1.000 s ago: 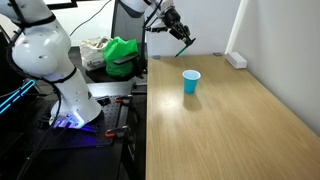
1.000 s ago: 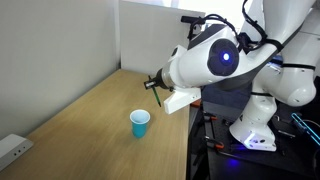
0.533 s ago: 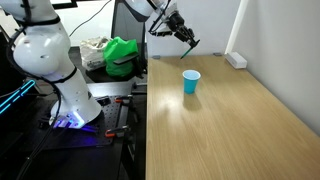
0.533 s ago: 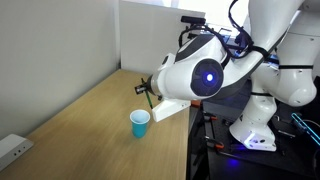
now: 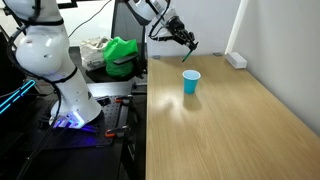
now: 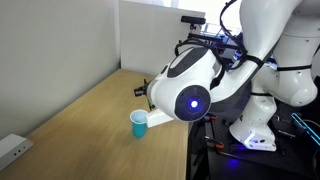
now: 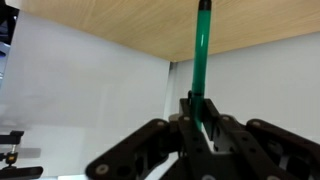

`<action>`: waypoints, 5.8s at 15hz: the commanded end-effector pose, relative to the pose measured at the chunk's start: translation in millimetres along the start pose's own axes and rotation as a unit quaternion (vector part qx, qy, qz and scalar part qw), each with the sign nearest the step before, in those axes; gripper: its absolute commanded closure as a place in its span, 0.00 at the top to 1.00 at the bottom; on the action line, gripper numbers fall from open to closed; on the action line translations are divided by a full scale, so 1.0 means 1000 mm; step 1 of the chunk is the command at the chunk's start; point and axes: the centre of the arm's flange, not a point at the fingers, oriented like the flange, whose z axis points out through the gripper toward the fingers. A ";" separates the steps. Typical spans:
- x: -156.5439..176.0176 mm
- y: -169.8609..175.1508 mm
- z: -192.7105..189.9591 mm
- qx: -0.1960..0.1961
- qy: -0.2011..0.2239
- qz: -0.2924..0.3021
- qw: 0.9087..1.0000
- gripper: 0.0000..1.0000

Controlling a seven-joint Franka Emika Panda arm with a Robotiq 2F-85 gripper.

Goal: Put the pen inside the cup

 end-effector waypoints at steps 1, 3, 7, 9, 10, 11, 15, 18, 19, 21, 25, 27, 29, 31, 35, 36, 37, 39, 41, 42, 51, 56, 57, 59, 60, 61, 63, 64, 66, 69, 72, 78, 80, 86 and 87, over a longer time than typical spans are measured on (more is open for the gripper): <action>-0.008 -0.017 0.012 -0.037 0.015 0.020 0.999 0.04; -0.013 -0.023 0.022 -0.051 0.019 0.025 0.998 0.04; -0.020 -0.034 0.038 -0.067 0.022 0.039 0.997 0.04; -0.022 -0.040 0.044 -0.071 0.023 0.043 0.996 0.04; -0.023 -0.043 0.047 -0.073 0.023 0.046 0.996 0.04; -0.023 -0.046 0.049 -0.074 0.023 0.046 0.996 0.04; -0.024 -0.059 0.056 -0.076 0.022 0.046 0.996 0.04; -0.026 -0.068 0.060 -0.075 0.021 0.044 0.996 0.04; -0.028 -0.072 0.062 -0.074 0.020 0.043 0.996 0.04; -0.032 -0.078 0.065 -0.074 0.015 0.040 0.996 0.04; -0.041 -0.088 0.074 -0.077 0.006 0.036 0.996 0.04; -0.046 -0.091 0.080 -0.075 -0.004 0.026 0.997 0.04; -0.049 -0.080 0.078 -0.077 -0.006 0.030 0.997 0.16; -0.051 -0.080 0.079 -0.078 -0.006 0.028 0.997 0.16; -0.051 -0.080 0.079 -0.078 -0.006 0.028 0.997 0.16; -0.051 -0.079 0.078 -0.077 -0.005 0.029 0.997 0.04; -0.051 -0.078 0.078 -0.080 -0.005 0.031 0.996 0.04; -0.052 -0.076 0.078 -0.080 -0.003 0.034 0.996 0.04; -0.053 -0.075 0.077 -0.081 -0.002 0.036 0.996 0.04; -0.054 -0.075 0.077 -0.081 -0.002 0.035 0.996 0.04; -0.068 -0.082 0.083 -0.083 -0.003 0.035 0.996 0.04; -0.076 -0.083 0.085 -0.086 -0.004 0.032 0.996 0.04; -0.078 -0.084 0.086 -0.085 -0.005 0.034 0.996 0.04; -0.081 -0.085 0.086 -0.085 -0.006 0.036 0.996 0.04; -0.083 -0.085 0.086 -0.086 -0.006 0.037 0.996 0.04; -0.085 -0.085 0.086 -0.087 -0.006 0.038 0.996 0.04; -0.088 -0.085 0.087 -0.088 -0.007 0.043 0.995 0.04; -0.089 -0.085 0.087 -0.088 -0.008 0.043 0.995 0.04; -0.091 -0.084 0.089 -0.089 -0.010 0.047 0.995 0.04; -0.094 -0.084 0.090 -0.090 -0.010 0.045 0.995 0.04; -0.095 -0.083 0.090 -0.090 -0.009 0.045 0.995 0.04; -0.094 -0.082 0.086 -0.087 -0.004 0.056 0.995 0.25; -0.094 -0.083 0.086 -0.085 -0.006 0.055 0.995 0.49; -0.094 -0.080 0.083 -0.082 -0.004 0.062 0.995 0.95; -0.094 -0.080 0.083 -0.082 -0.004 0.063 0.995 0.99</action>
